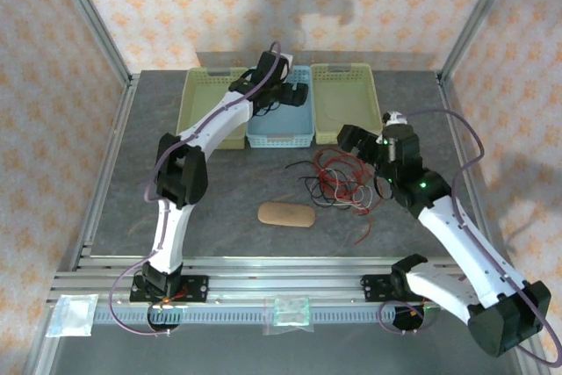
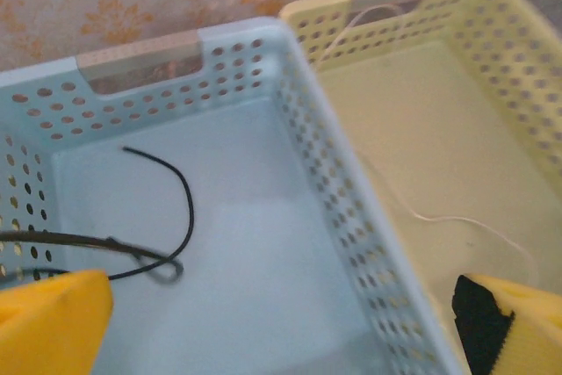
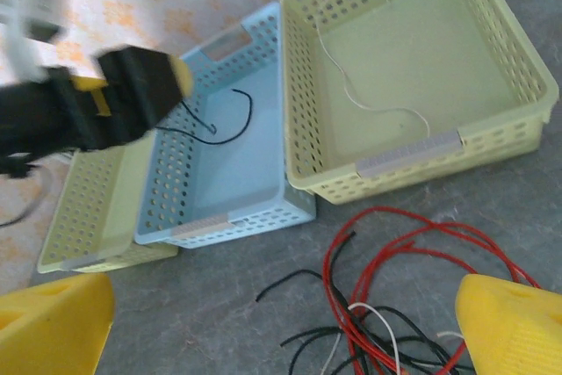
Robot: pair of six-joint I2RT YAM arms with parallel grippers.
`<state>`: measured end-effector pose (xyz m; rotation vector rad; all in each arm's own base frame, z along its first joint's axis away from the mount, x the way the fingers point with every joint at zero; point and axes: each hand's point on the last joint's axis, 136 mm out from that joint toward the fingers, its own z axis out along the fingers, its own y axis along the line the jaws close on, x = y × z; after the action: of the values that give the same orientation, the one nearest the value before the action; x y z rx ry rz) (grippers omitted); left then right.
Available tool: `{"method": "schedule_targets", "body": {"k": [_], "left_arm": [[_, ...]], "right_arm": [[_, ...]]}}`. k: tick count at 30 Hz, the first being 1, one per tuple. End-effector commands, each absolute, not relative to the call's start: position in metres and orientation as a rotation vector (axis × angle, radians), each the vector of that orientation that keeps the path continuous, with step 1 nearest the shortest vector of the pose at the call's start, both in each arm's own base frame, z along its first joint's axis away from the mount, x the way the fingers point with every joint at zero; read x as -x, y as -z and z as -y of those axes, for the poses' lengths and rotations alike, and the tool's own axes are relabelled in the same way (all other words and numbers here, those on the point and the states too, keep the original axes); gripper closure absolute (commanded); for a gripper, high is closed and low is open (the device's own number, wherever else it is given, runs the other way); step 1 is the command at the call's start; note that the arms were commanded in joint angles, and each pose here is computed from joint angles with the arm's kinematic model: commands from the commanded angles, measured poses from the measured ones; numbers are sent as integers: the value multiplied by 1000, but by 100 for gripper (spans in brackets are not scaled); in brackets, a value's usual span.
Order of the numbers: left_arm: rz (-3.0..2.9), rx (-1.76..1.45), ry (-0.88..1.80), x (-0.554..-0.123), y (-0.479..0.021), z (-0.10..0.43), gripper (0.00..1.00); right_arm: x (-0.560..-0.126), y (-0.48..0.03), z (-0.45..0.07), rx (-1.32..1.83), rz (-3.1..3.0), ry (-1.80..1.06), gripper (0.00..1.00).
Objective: Untangle the cables
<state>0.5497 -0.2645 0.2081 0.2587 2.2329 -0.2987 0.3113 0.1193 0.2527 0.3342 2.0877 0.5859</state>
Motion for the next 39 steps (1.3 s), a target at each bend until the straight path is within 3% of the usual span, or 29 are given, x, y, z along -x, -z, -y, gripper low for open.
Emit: {"method": "schedule_targets", "body": {"k": [1, 9, 18, 31, 39], "left_arm": [[-2138, -244, 370, -518, -264, 277, 0], [-2066, -166, 507, -447, -281, 281, 1], [-2072, -155, 631, -375, -249, 294, 1], [-2169, -17, 721, -331, -200, 298, 1], [-2260, 32, 803, -314, -162, 316, 14]], "right_arm": [[-311, -247, -113, -412, -2104, -559, 0], [-313, -211, -114, -397, -2212, -489, 0], [-321, -173, -120, -306, -2421, -359, 1], [-340, -129, -119, -328, -2633, -362, 11], [-330, -106, -118, -256, -2762, -310, 26]]}}
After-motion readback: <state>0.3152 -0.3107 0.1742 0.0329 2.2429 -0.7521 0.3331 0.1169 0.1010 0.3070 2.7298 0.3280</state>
